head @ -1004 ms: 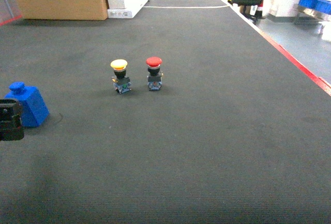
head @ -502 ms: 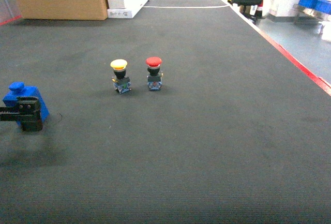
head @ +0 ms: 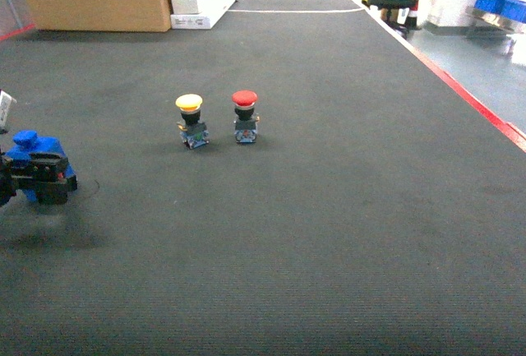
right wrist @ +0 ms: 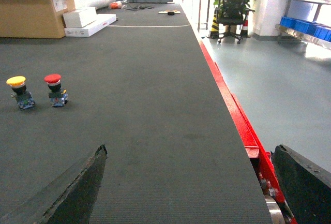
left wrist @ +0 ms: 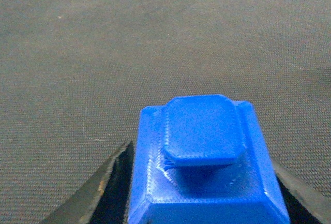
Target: Pick blue part to blue bin on bottom shelf
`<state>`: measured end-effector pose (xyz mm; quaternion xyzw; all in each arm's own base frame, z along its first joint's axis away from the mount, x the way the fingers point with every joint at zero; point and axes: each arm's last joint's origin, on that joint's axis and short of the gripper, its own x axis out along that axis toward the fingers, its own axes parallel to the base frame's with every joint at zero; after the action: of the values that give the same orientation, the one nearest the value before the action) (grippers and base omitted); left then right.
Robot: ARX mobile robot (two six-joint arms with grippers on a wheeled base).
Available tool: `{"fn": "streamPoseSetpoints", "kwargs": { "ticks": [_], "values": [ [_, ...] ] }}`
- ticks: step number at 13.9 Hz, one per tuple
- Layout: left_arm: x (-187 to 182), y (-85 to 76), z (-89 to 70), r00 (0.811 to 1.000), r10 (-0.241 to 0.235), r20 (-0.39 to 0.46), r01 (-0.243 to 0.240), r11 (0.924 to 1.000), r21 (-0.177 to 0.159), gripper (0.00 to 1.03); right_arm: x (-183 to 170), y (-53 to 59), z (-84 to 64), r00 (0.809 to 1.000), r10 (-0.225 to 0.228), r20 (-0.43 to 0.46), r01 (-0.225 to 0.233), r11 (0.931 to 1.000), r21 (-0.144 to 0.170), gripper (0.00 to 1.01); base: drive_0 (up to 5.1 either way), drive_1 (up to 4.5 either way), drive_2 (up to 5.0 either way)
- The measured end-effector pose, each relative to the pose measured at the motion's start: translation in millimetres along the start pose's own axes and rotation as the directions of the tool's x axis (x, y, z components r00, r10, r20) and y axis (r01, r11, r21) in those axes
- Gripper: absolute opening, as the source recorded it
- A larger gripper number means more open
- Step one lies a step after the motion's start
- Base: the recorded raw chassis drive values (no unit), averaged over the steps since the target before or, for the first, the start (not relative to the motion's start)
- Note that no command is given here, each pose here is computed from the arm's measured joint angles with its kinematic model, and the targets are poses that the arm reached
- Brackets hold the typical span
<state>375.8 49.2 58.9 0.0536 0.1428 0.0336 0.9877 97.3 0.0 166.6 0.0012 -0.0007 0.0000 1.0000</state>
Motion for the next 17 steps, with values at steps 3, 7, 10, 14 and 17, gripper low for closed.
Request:
{"fn": "streamPoseSetpoints", "kwargs": {
  "ticks": [3, 7, 10, 14, 17],
  "values": [
    [-1.1, -0.1, -0.6, 1.0, 0.005, 0.008, -0.005, 1.0, 0.006, 0.45, 0.0, 0.0, 0.0, 1.0, 0.0, 0.0, 0.0, 1.0, 0.0, 0.98, 0.0, 0.0, 0.0],
    [-55.1, -2.3, 8.4, 0.997, 0.054, 0.047, -0.054, 0.9985, 0.01, 0.44, 0.0, 0.0, 0.0, 1.0, 0.0, 0.0, 0.0, 1.0, 0.0, 0.98, 0.0, 0.0, 0.0],
    [-159.8, -12.8, 66.2, 0.992, 0.093, 0.089, -0.096, 0.995, 0.03, 0.44, 0.0, 0.0, 0.0, 1.0, 0.0, 0.0, 0.0, 1.0, 0.0, 0.98, 0.0, 0.0, 0.0],
    [-271.0, -28.9, 116.5, 0.947, 0.154, 0.282, -0.149, 0.9881, -0.039, 0.44, 0.0, 0.0, 0.0, 1.0, 0.0, 0.0, 0.0, 1.0, 0.0, 0.98, 0.0, 0.0, 0.0],
    [-306.7, -37.3, 96.6, 0.95, 0.156, 0.27, -0.131, 0.9855, -0.107, 0.44, 0.0, 0.0, 0.0, 1.0, 0.0, 0.0, 0.0, 1.0, 0.0, 0.98, 0.0, 0.0, 0.0]
  ]
}}
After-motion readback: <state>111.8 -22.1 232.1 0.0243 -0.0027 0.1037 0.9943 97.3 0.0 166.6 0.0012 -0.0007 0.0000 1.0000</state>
